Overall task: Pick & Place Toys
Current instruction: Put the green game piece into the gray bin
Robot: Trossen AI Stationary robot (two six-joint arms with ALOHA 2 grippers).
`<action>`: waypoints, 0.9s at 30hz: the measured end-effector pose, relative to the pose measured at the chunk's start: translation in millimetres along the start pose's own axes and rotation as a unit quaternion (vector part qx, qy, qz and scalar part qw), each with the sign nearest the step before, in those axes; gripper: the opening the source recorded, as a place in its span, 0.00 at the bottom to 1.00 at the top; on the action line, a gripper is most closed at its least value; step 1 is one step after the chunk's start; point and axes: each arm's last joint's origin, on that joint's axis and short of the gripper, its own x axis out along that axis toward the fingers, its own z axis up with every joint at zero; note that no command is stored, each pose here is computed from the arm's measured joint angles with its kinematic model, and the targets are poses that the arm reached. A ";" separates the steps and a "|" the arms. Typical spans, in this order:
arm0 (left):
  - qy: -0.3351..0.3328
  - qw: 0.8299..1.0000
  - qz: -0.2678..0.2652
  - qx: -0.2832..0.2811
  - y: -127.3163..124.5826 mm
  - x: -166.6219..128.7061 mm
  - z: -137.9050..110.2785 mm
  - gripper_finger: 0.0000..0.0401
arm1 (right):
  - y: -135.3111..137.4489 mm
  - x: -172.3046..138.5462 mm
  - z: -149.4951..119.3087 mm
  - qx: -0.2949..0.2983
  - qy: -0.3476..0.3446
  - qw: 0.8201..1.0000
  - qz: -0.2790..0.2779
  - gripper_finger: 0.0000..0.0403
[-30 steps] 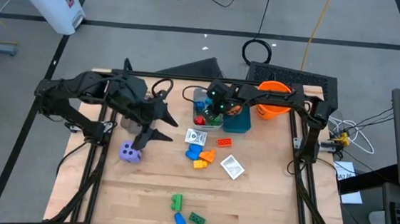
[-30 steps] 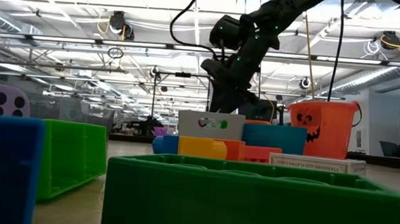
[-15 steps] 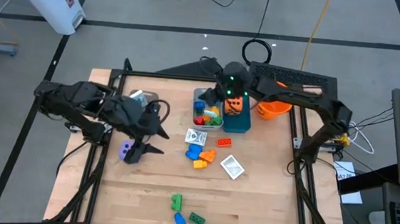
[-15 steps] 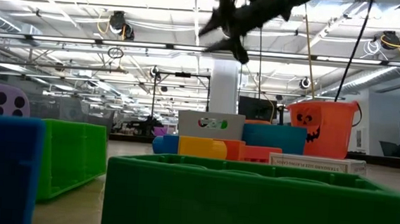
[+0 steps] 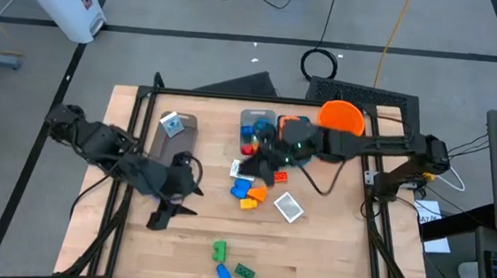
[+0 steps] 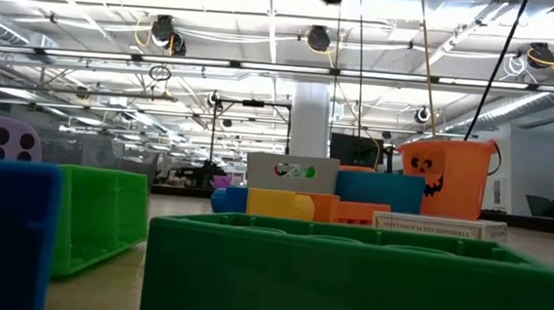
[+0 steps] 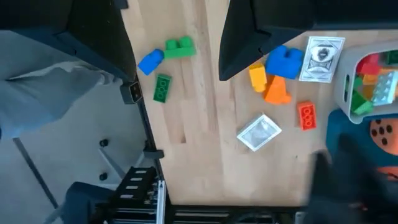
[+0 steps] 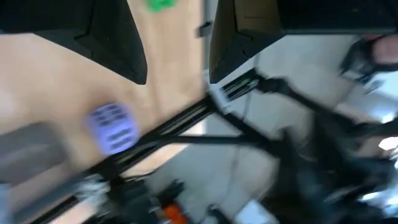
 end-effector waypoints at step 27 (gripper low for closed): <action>0.105 0.868 0.177 -0.451 -62.5 203.1 -54.4 0.60 | 105.7 -7.0 -186.3 -0.179 0.130 0.952 -0.211 0.41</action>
